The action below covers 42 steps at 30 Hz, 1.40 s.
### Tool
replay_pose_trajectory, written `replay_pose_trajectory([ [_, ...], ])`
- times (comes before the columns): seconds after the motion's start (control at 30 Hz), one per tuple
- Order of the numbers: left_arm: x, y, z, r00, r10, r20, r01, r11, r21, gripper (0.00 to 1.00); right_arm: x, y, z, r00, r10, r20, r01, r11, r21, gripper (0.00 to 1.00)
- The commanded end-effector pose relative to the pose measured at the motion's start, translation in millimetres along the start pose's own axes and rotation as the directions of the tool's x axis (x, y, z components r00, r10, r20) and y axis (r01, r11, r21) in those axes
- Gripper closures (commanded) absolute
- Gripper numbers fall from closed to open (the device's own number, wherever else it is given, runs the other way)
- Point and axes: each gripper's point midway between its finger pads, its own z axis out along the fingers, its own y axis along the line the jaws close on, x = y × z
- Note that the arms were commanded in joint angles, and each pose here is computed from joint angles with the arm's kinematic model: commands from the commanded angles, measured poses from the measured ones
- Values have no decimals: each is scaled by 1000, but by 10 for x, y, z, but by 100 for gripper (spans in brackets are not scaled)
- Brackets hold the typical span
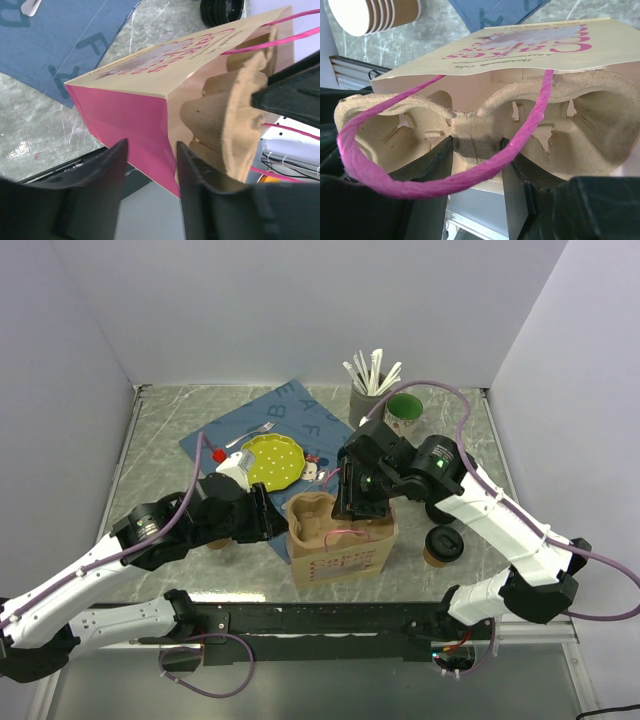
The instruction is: Pack the takeout coffee
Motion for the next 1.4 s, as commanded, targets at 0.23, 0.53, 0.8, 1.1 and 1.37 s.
replay_pose_trajectory([
  [0.23,-142,-320,-41,998,-23,52,15,987,158,90,-11,-29,-84,999,-7,34,7,1000,-8,66],
  [0.53,-156,-470,-96,998,-55,30,47,976,211,99,-65,-154,-65,998,-40,44,36,994,104,67],
  [0.8,-50,-377,-8,996,-84,-2,82,979,185,99,-16,-250,-32,998,-57,17,53,981,185,68],
  [1.1,-45,-260,14,995,-96,5,95,988,123,99,80,-341,-69,999,-48,15,45,985,164,68],
  [1.37,-90,-240,10,996,-85,18,83,992,95,99,172,-363,-87,998,-56,-20,58,987,148,67],
])
